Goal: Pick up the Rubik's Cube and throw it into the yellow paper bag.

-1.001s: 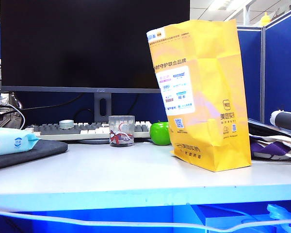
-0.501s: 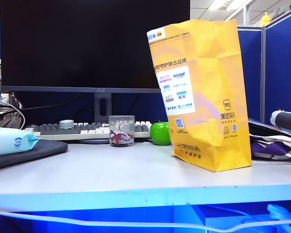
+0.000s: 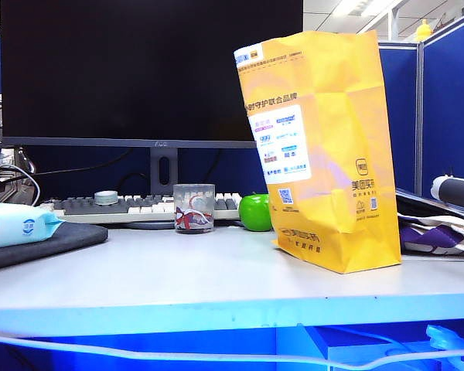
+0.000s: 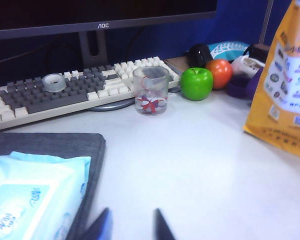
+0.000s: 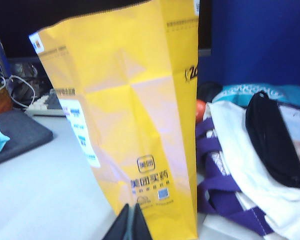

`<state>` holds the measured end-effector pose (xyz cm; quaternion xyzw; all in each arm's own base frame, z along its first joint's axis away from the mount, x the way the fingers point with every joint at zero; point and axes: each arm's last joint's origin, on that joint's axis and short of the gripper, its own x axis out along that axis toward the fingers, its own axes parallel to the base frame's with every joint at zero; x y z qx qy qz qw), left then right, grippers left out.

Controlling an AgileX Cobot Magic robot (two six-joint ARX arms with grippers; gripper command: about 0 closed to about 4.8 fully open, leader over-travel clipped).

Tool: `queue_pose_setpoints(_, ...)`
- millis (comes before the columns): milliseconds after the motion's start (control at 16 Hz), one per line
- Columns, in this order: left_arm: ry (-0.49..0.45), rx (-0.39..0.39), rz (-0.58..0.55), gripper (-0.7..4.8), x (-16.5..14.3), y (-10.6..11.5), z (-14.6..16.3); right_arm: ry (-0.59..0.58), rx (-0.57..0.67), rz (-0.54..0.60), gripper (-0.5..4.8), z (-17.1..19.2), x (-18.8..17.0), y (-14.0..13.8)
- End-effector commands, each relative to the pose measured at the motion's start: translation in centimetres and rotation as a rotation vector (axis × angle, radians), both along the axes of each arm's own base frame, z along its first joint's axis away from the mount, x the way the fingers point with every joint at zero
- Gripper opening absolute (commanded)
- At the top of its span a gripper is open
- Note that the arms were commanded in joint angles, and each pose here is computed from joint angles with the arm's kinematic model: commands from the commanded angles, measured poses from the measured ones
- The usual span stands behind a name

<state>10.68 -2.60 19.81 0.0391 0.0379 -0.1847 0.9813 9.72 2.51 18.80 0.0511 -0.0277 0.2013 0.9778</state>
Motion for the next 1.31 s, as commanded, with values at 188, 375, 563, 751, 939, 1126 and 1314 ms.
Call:
queue_pose_setpoints(188, -0.073, -0.048, -0.010, 1.11, 0.00, -0.04, 0.90, -0.001, 0.004, -0.001, -0.01, -0.20, 0.04, 0.01)
queue_pose_setpoints(375, -0.088, -0.079, -0.010, 1.11, 0.00, -0.04, 1.16, 0.001, 0.004, 0.000, -0.01, -0.22, 0.04, 0.01)
queue_pose_setpoints(563, -0.082, -0.094, 0.019, 1.11, 0.03, 0.04, 1.15, 0.013, 0.004, 0.003, -0.01, -0.33, 0.05, 0.02)
queue_pose_setpoints(751, -0.066, -0.101, 0.006, 1.11, 0.02, 0.00, 1.02, 0.028, 0.001, 0.002, -0.01, -0.47, 0.06, 0.01)
queue_pose_setpoints(939, -0.067, -0.101, 0.005, 1.11, 0.02, 0.00, 1.03, 0.028, 0.001, 0.002, -0.01, -0.47, 0.06, 0.01)
queue_pose_setpoints(1126, -0.067, -0.101, 0.005, 1.11, 0.02, 0.00, 1.03, 0.028, 0.001, 0.002, -0.01, -0.47, 0.06, 0.01)
queue_pose_setpoints(1314, -0.066, -0.101, 0.005, 1.11, 0.02, 0.00, 1.02, 0.028, 0.001, 0.002, -0.01, -0.47, 0.06, 0.01)
